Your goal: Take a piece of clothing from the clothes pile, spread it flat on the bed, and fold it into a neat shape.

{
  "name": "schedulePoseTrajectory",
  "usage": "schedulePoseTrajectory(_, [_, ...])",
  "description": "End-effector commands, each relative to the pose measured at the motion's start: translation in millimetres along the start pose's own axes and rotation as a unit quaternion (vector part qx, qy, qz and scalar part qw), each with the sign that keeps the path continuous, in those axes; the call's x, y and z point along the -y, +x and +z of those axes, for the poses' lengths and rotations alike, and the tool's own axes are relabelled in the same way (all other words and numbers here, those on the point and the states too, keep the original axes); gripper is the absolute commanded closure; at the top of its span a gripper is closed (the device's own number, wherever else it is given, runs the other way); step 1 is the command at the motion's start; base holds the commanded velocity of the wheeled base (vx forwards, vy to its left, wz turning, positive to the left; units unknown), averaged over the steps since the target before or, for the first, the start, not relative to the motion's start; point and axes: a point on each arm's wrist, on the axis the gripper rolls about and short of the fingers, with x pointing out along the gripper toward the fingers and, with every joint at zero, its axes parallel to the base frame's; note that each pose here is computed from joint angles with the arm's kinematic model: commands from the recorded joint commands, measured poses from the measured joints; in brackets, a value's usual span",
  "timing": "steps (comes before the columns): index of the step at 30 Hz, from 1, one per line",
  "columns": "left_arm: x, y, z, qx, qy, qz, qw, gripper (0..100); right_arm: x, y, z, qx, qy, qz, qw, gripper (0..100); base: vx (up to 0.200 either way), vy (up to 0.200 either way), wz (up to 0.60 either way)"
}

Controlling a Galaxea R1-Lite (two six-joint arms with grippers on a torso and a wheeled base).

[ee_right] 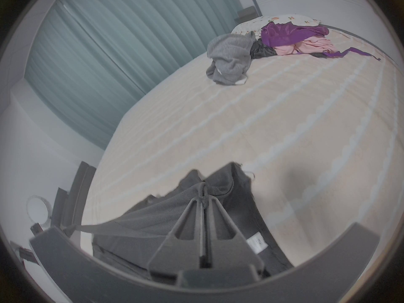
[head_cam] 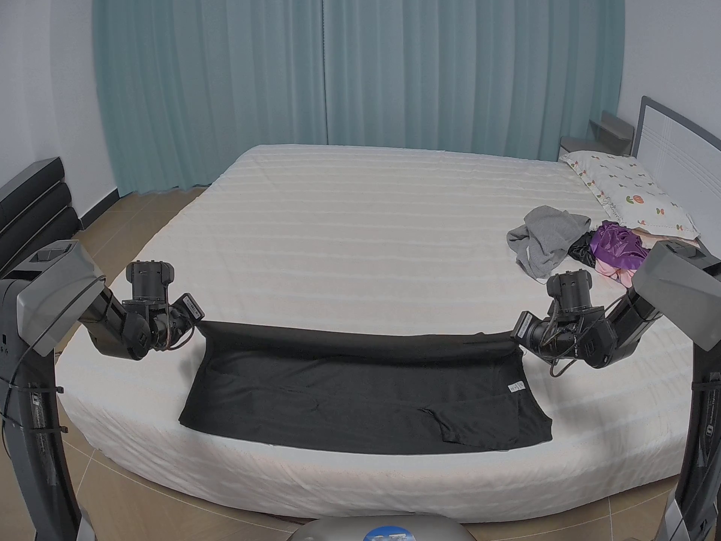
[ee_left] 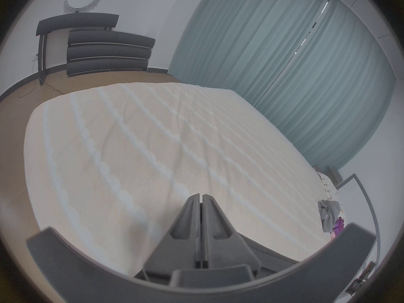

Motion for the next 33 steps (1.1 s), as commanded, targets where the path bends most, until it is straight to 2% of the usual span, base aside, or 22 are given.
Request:
schedulePoseTrajectory(1, [-5.9, -11.0, -3.1, -0.009, 0.005, 0.009, 0.9999, 100, 7.3, -8.9, -12.8, -0.022, -0.017, -0.011, 0.9995, 100, 0.000, 0.000, 0.00])
schedulePoseTrajectory(7, [-21.1, -13.5, -23.5, -0.044, 0.027, 0.032, 0.9981, 100, 17.7, -7.0, -30.1, -0.052, -0.035, -0.030, 0.9976, 100, 0.000, 0.000, 0.00])
schedulePoseTrajectory(14, [-29.2, -17.0, -35.5, -0.066, 0.032, 0.046, 0.9963, 100, 19.6, -2.6, -41.6, -0.069, -0.045, -0.035, 0.9960, 100, 0.000, 0.000, 0.00])
schedulePoseTrajectory(16, [-31.2, -18.7, -38.8, -0.072, 0.035, 0.049, 0.9956, 100, 21.8, -2.2, -44.3, -0.074, -0.059, -0.038, 0.9948, 100, 0.000, 0.000, 0.00])
schedulePoseTrajectory(19, [-31.3, -19.2, -38.8, -0.072, 0.036, 0.050, 0.9955, 100, 21.4, -2.7, -44.6, -0.074, -0.070, -0.037, 0.9941, 100, 0.000, 0.000, 0.00])
schedulePoseTrajectory(28, [-34.0, -24.7, -41.7, -0.080, 0.039, 0.055, 0.9945, 100, 21.8, -8.7, -37.8, -0.066, -0.068, -0.037, 0.9948, 100, 0.000, 0.000, 0.00])
schedulePoseTrajectory(32, [-35.6, -25.2, -43.8, -0.084, 0.044, 0.057, 0.9939, 100, 25.9, -6.7, -42.8, -0.075, -0.070, -0.044, 0.9938, 100, 0.000, 0.000, 0.00])
schedulePoseTrajectory(33, [-36.5, -25.2, -44.9, -0.085, 0.044, 0.058, 0.9937, 0, 26.5, -6.5, -43.5, -0.077, -0.073, -0.044, 0.9934, 100, 0.000, 0.000, 0.00])
